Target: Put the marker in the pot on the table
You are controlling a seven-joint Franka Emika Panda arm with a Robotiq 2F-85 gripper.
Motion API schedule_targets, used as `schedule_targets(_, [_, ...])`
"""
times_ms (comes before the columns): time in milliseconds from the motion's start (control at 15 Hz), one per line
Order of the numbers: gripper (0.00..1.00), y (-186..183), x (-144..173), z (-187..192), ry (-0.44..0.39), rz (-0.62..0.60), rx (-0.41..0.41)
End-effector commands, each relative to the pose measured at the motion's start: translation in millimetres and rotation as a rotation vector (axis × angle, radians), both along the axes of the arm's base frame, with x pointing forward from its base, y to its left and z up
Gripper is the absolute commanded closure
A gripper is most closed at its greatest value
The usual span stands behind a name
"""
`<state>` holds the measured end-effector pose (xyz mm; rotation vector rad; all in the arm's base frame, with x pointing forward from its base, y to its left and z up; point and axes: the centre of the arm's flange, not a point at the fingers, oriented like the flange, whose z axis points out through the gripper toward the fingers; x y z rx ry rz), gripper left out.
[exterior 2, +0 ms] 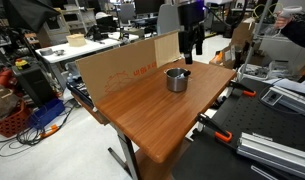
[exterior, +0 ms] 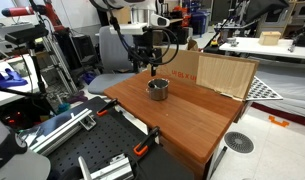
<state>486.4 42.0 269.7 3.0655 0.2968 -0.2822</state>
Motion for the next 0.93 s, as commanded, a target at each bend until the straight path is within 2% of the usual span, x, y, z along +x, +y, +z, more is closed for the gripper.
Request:
schedule_targets(0, [0.0,-2,24,-16,-0.012,-0.003,-0.013])
schedule_targets(600, [0.0,-1,48,-58,0.04,-0.019,-0.012])
schedule_targets(867, [0.0,2,51,-66,0.047,-0.017,-0.016])
